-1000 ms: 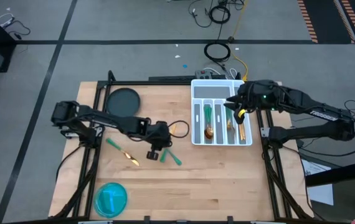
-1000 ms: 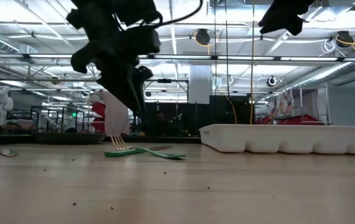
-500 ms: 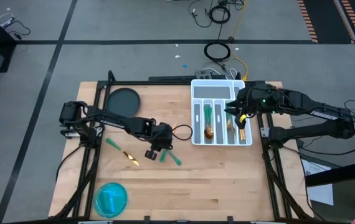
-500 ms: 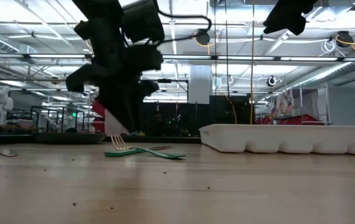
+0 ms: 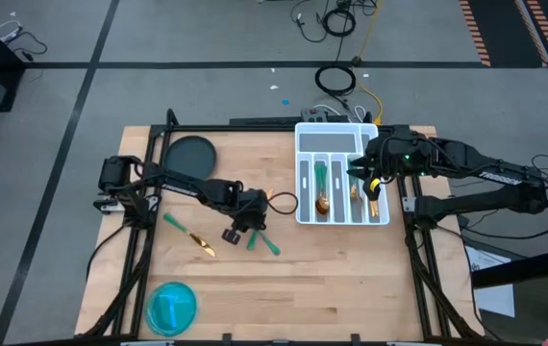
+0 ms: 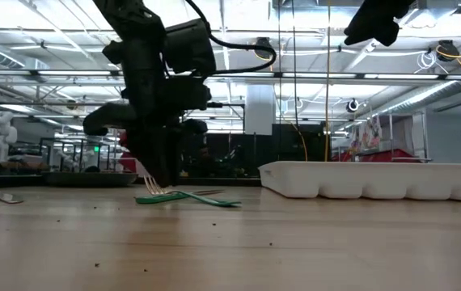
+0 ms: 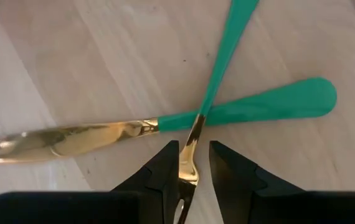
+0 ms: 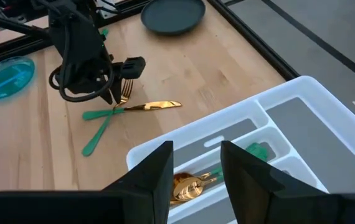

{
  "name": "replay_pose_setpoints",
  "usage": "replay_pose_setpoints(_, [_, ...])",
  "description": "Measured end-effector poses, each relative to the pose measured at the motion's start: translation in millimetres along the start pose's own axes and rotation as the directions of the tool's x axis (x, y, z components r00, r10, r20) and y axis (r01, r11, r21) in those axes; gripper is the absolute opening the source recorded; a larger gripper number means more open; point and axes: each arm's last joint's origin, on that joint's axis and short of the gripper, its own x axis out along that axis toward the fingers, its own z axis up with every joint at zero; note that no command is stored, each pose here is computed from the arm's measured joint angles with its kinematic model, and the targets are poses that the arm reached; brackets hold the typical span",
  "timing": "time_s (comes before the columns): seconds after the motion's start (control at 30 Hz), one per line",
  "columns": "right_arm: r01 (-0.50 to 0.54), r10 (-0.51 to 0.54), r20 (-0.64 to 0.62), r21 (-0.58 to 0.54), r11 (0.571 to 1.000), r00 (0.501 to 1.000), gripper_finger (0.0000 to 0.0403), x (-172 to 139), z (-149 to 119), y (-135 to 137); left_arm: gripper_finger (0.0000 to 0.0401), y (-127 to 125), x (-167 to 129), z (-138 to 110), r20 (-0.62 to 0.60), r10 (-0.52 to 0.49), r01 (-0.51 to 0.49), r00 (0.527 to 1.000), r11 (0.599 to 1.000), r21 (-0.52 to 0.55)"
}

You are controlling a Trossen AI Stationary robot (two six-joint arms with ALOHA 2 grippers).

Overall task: Sort silverware
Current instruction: Put the green fork into the silverware tray

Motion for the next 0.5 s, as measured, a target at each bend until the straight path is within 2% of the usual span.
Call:
replay_pose_setpoints(0.2, [0.000, 0.000, 0.000, 0.001, 1.000, 1.000, 0.0126, 0.0, 0.0, 0.0, 0.0097, 2.1, -0.1, 3.9, 0.048, 0.009, -0.013, 0.999, 0.997, 0.072])
replay_pose_setpoints(0.3, [0.000, 0.000, 0.000, 0.003, 1.000, 1.000, 0.0126, 0.0, 0.0, 0.0, 0.0097, 5.4, 3.9, 2.4, 0.049, 0.005, -0.008, 0.999, 0.998, 0.064])
replay_pose_setpoints(0.5, [0.000, 0.000, -0.003, 0.003, 1.000, 1.000, 0.0126, 0.0, -0.3, 0.0, 0.0097, 6.8, 20.9, -4.0, 0.005, -0.064, 0.063, 0.998, 0.997, 0.037])
